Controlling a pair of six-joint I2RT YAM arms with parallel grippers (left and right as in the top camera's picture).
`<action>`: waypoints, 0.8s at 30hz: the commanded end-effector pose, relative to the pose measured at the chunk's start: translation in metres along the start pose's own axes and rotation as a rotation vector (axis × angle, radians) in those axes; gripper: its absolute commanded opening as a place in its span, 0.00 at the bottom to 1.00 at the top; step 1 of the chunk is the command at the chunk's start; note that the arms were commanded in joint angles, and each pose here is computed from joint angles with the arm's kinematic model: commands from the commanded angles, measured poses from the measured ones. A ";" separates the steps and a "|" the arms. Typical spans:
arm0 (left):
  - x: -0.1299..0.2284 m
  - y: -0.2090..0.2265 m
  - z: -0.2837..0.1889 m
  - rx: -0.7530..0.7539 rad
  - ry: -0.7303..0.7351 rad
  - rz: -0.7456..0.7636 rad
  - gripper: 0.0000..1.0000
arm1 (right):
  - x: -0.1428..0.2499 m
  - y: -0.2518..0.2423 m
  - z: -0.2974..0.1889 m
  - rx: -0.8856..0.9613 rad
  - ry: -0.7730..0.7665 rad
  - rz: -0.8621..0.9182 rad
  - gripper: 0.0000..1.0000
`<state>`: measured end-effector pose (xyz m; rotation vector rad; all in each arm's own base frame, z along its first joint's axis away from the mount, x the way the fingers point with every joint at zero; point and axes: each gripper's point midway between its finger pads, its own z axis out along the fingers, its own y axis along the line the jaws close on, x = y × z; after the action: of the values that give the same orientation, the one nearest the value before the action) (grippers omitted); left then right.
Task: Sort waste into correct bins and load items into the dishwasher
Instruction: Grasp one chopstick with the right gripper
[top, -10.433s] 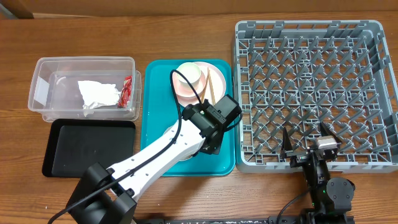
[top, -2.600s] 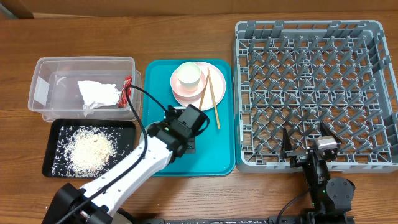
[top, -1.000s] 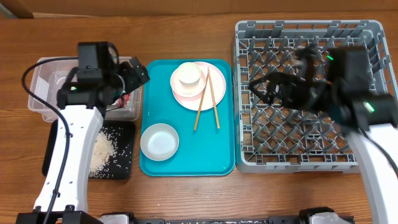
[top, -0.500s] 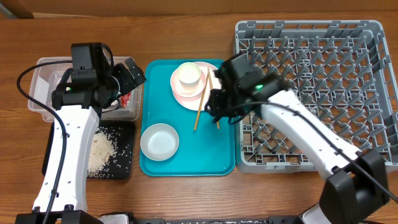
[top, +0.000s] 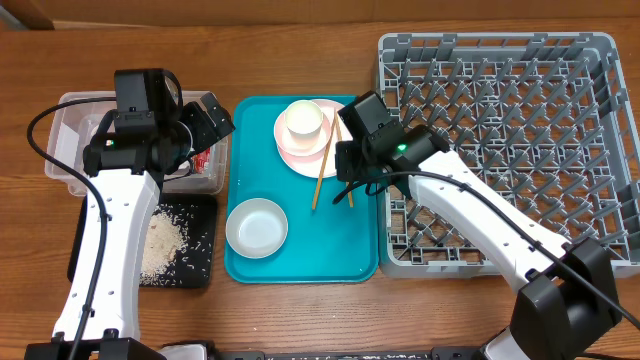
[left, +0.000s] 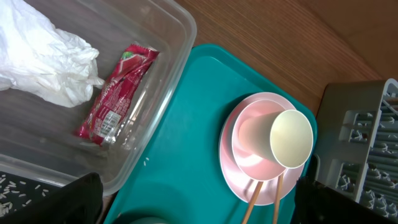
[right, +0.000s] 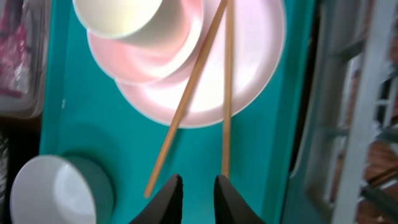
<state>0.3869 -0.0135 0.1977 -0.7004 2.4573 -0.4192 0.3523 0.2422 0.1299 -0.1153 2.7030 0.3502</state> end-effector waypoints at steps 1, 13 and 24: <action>-0.005 -0.006 -0.007 0.023 -0.016 0.010 1.00 | -0.002 -0.006 0.005 0.056 -0.044 -0.045 0.19; -0.005 -0.006 -0.007 0.023 -0.016 0.010 1.00 | 0.023 0.009 0.049 0.060 0.003 -0.185 0.25; -0.005 -0.006 -0.007 0.023 -0.016 0.010 1.00 | 0.031 -0.016 0.074 0.192 0.031 -0.198 0.26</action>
<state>0.3868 -0.0135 0.1976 -0.7006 2.4576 -0.4191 0.3527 0.2508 0.0536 -0.3312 2.7136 0.0822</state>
